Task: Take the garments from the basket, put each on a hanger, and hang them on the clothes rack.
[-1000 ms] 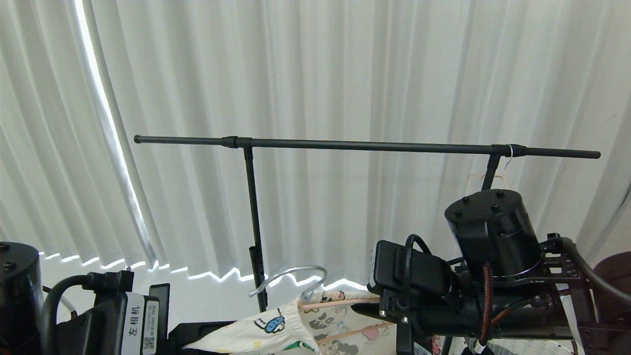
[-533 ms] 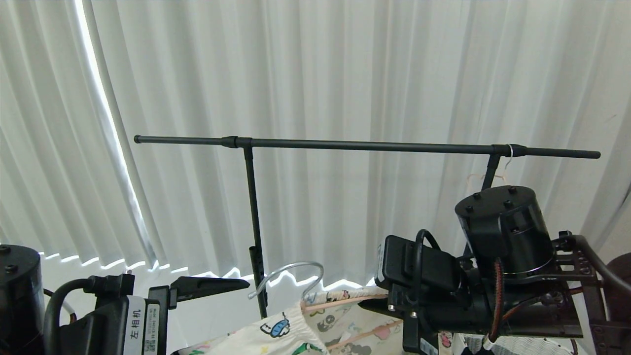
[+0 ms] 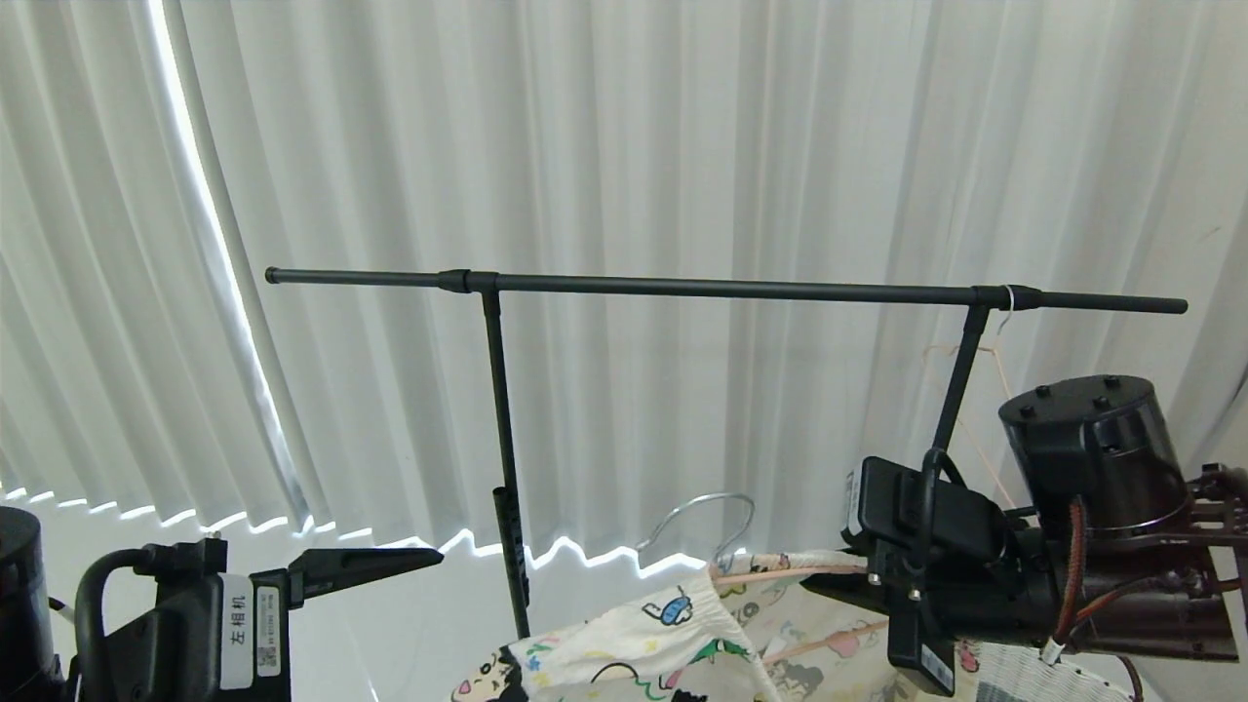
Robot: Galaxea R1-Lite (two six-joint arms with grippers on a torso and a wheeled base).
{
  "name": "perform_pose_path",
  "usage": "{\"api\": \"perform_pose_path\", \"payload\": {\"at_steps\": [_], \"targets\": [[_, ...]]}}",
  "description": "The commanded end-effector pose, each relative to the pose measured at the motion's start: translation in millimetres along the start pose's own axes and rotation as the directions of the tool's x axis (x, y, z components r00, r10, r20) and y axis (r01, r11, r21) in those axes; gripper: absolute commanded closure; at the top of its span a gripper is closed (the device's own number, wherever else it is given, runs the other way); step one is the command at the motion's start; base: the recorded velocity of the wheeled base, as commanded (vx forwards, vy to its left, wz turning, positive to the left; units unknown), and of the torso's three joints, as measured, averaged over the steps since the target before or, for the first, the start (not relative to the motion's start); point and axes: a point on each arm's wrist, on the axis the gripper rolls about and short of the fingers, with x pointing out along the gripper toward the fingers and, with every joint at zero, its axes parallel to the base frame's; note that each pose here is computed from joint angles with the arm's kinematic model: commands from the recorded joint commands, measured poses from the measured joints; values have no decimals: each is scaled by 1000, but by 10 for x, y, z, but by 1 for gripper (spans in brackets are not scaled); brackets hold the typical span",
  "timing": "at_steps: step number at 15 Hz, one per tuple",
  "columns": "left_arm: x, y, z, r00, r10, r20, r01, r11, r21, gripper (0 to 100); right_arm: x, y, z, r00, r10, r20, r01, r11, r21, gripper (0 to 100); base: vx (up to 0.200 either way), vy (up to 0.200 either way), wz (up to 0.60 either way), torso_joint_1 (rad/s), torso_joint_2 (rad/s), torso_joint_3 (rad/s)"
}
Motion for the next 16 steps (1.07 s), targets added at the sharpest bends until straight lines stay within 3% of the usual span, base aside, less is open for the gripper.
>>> {"api": "perform_pose_path", "payload": {"at_steps": [1,4,9,16], "targets": [[-23,-7,-44,1000,14,-14,-14,1000,-12,0,-102,-49,-37,999,-35,6,35,999,14,100,0,0,0,0,0,0],[-16,-49,-122,999,1,-40,-2,999,-33,0,-162,-96,-27,998,-61,20,61,998,23,100,0,0,0,0,0,0],[-44,-79,-531,976,31,-214,-74,978,-193,0,-316,-98,32,994,-91,68,90,996,18,100,0,0,0,0,0,0],[60,15,-559,972,-3,-236,-49,975,-217,0,-388,-100,133,988,-100,114,100,995,2,100,0,0,0,0,0,0]]}}
